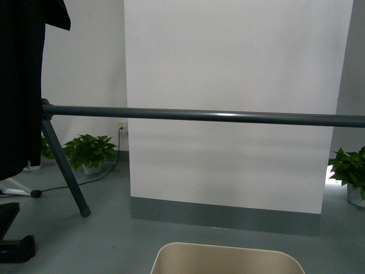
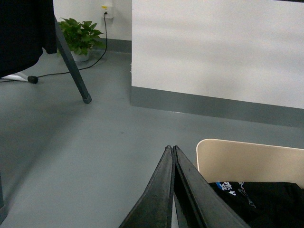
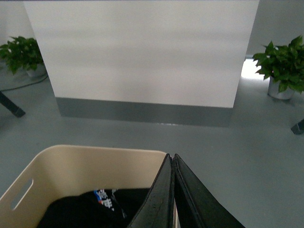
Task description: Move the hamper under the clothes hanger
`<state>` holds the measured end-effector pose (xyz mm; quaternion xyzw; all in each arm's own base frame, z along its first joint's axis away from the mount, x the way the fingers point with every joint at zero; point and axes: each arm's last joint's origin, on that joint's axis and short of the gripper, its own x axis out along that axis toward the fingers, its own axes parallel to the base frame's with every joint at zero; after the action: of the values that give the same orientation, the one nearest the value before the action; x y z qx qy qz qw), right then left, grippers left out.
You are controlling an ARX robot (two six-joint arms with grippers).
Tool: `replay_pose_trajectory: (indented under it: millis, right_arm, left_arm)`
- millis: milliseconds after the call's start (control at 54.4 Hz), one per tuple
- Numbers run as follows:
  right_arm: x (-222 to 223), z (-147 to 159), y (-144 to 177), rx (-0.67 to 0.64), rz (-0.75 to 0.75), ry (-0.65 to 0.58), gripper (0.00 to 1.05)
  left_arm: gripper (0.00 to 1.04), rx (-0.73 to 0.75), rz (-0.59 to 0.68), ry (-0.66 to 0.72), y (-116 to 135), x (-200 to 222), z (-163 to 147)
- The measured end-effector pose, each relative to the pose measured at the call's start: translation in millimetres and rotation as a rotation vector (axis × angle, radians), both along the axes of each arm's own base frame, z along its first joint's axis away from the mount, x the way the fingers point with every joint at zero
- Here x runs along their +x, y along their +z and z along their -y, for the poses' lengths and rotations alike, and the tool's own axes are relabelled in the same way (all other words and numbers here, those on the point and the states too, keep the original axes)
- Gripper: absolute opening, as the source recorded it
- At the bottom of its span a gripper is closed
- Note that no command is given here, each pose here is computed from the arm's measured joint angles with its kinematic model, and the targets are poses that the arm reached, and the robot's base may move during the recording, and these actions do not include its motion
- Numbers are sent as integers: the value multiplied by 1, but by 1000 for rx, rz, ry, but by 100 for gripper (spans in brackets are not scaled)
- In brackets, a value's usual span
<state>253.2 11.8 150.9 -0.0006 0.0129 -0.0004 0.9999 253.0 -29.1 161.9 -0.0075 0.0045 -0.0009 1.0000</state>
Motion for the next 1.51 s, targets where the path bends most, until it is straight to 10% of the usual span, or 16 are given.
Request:
replay_pose_trajectory:
  millis: [1509]
  right_arm:
    - [-126,12,16,1,28,0,2]
  left_arm:
    - [3,2,25,-1,10,-125,-29]
